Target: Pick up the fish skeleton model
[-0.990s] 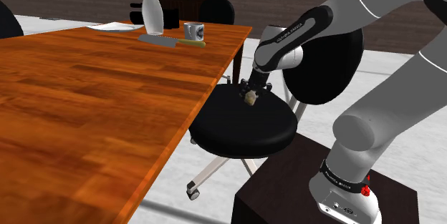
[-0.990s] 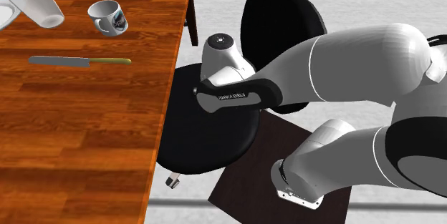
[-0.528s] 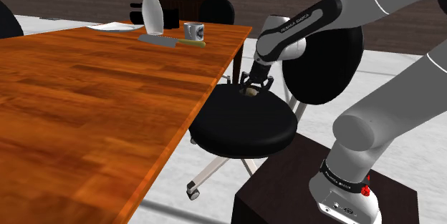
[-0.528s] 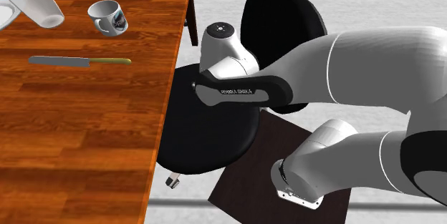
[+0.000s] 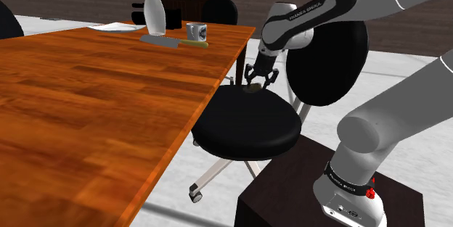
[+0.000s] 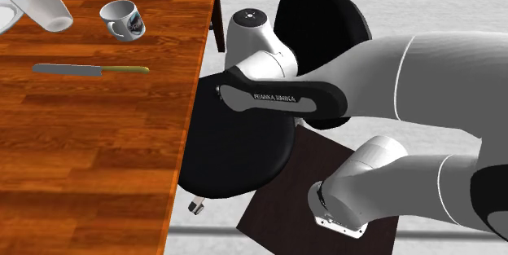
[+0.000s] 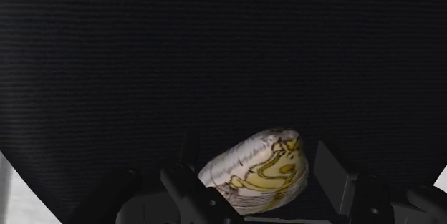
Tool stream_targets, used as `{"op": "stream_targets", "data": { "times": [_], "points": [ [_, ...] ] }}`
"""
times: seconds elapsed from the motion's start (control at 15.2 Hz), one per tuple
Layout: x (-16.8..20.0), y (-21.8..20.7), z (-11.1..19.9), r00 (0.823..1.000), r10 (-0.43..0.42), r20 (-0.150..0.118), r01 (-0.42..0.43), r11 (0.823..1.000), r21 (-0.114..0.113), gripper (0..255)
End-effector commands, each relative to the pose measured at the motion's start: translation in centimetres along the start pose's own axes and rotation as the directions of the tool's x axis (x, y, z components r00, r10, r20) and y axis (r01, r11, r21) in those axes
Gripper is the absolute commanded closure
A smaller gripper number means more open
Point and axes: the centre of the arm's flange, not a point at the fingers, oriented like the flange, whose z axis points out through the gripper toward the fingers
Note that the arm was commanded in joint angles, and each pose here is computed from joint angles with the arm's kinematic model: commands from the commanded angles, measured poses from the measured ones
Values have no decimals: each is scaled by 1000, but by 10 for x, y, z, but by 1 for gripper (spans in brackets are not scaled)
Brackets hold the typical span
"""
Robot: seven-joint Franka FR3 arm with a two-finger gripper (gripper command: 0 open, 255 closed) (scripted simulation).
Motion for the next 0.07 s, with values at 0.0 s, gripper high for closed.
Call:
{"op": "stream_targets", "data": {
  "times": [0.0],
  "points": [
    [0,0,-3,1000,0,0,0,1000,0,255]
  ]
}}
